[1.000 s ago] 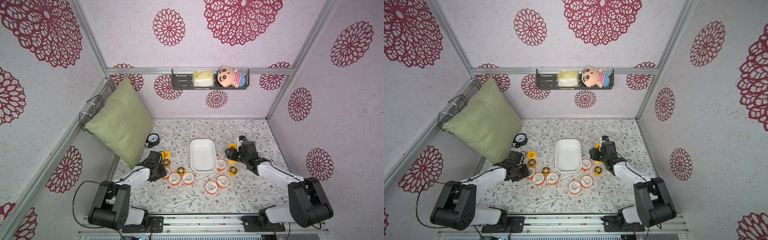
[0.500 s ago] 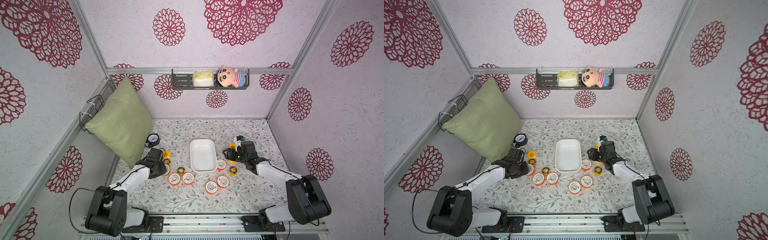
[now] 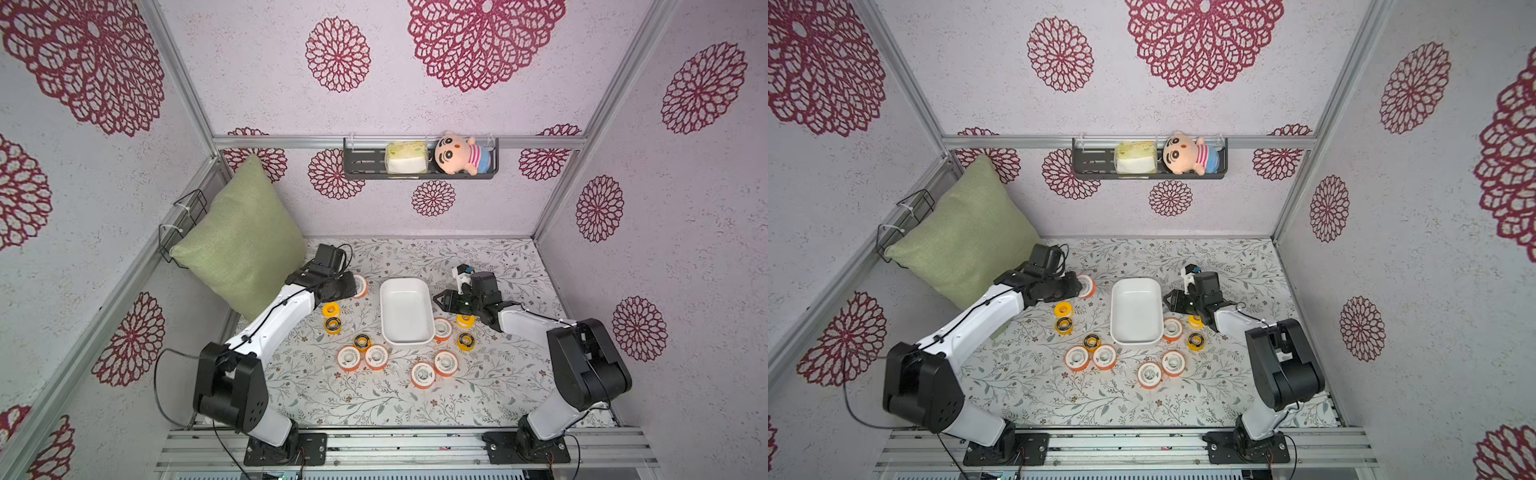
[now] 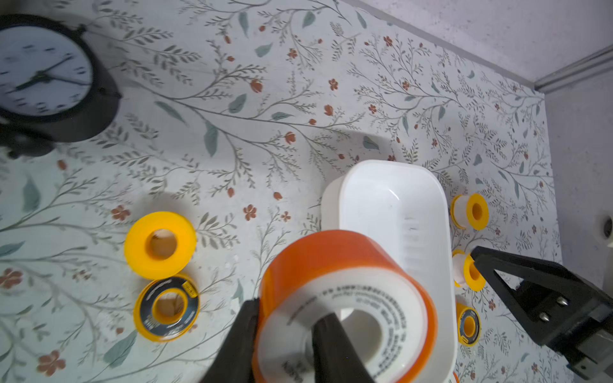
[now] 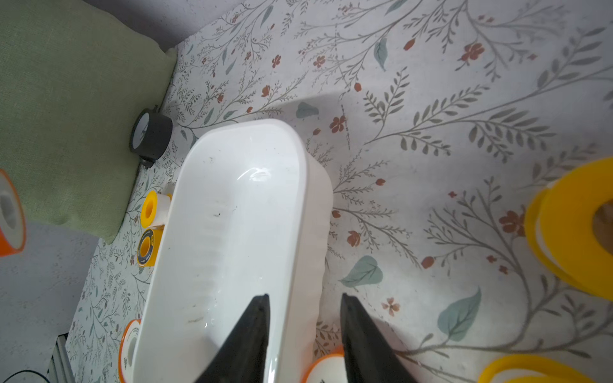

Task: Put the sealing tape into the storage box
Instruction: Pick up the sealing tape at the center of the board, then place the sealing tape in the storage box.

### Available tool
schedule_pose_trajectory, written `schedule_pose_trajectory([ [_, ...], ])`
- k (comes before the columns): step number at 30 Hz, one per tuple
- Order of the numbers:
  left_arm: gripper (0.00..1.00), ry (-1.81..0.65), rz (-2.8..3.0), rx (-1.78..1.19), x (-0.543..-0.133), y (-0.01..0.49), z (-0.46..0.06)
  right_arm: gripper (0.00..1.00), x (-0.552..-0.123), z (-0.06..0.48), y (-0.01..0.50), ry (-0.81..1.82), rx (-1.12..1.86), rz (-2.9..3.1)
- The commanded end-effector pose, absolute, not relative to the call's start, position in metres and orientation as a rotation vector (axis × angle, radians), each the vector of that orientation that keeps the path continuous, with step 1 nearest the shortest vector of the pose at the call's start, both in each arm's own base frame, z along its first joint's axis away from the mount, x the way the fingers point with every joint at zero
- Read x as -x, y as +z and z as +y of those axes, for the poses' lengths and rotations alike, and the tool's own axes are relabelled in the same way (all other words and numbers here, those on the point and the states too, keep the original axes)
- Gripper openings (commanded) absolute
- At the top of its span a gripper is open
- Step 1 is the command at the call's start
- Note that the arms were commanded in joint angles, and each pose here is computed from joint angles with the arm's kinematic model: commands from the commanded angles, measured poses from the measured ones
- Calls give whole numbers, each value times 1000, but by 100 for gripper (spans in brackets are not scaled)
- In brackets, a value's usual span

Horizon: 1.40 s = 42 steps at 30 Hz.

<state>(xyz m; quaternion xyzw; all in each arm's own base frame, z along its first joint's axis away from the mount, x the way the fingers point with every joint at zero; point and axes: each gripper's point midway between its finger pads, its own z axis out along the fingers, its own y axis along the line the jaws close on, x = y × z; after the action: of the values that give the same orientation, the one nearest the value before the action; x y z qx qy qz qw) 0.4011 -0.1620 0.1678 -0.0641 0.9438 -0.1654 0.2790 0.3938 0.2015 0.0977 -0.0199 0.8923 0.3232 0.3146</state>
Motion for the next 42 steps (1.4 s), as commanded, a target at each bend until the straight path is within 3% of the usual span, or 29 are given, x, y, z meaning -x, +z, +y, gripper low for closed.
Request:
schedule_pose_trajectory([
  [1, 18, -489, 2582, 35, -411, 160, -200, 36, -404, 210, 108, 889, 62, 2317],
  [9, 18, -522, 2672, -121, -440, 119, -268, 31, -396, 226, 102, 979, 110, 2334],
  [18, 18, -560, 2741, -218, -447, 93, -306, 23, -389, 234, 100, 1031, 116, 2341],
  [26, 19, -536, 2794, -289, -440, 71, -323, 17, -383, 242, 97, 1081, 131, 2349],
  [42, 19, -436, 2829, -281, -450, 46, -320, 19, -382, 237, 87, 1047, 110, 2380],
])
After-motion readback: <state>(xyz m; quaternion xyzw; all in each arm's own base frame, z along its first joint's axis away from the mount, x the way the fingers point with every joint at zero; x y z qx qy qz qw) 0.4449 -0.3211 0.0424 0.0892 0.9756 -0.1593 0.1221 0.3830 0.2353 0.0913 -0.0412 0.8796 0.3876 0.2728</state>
